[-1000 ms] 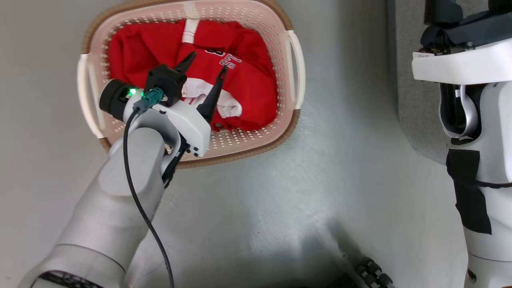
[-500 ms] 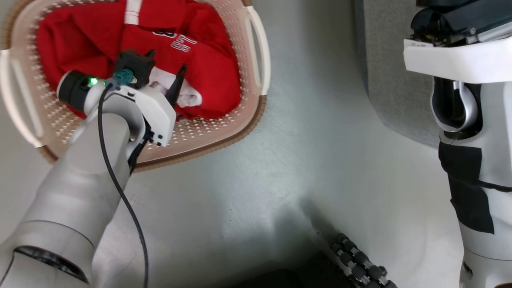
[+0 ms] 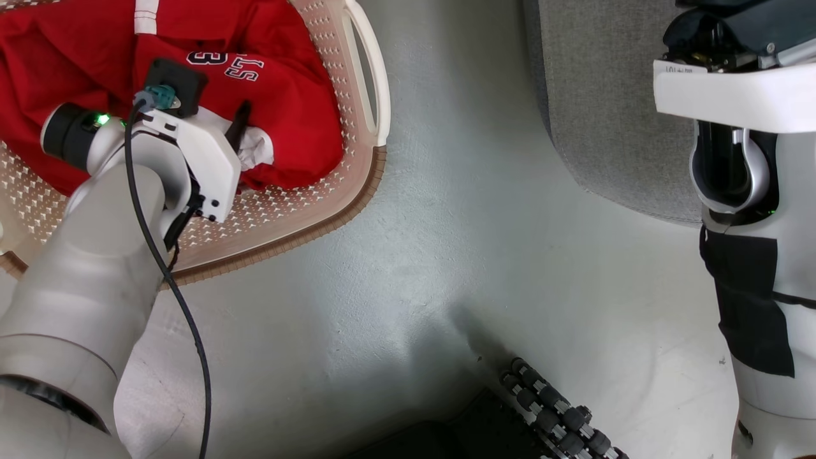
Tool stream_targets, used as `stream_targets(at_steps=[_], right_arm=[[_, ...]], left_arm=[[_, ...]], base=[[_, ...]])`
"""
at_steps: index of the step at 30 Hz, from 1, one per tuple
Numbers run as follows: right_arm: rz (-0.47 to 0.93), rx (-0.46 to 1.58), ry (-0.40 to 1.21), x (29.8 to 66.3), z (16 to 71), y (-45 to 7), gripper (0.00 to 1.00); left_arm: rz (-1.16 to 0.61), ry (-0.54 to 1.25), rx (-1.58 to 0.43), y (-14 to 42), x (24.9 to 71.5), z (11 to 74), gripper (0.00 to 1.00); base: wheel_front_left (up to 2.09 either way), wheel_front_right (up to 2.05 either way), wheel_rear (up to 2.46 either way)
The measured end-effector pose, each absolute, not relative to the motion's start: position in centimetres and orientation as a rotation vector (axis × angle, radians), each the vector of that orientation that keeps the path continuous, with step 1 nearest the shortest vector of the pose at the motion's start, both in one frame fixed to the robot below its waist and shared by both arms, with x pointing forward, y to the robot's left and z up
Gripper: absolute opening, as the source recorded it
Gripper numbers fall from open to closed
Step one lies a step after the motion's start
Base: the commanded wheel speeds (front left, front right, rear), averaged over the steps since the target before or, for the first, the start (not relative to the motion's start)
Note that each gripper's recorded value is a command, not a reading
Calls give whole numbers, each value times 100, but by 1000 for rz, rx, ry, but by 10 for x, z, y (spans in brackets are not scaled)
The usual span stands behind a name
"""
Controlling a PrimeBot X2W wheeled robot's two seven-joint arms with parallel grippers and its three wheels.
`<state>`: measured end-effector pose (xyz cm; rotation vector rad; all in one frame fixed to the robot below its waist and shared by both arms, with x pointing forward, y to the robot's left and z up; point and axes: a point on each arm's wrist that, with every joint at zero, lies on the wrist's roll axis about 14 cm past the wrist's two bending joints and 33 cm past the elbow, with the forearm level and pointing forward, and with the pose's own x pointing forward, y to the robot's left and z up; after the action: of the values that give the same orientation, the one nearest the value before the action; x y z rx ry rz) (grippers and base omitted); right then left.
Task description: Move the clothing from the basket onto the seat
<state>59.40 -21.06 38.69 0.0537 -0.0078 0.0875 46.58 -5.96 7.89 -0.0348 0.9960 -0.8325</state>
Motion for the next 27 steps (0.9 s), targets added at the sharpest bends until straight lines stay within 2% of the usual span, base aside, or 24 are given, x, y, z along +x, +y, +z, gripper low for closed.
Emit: stream_targets(at_steps=[4,5,6,7,18,27], right_arm=[[74,54,3,589,384,-215,100],[71,54,4,589,384,-215,100],[67,54,5,588,384,-216,100],[63,55,6,587,384,-218,100],[43,56,-11,586,393,-224,100],[37,51,-42,586,413,-224,100]], left_arm=[[-825,1023,5,-53,470,75,100],[-823,1028,13,-52,471,74,96],[-821,1031,17,-51,471,74,40],[-825,1033,26,-51,470,74,0],[-821,1043,45,-47,470,76,0],[-798,900,-47,-61,488,116,0]], base=[[0,0,0],[0,0,0],[0,0,0],[0,0,0],[0,0,0],[0,0,0]])
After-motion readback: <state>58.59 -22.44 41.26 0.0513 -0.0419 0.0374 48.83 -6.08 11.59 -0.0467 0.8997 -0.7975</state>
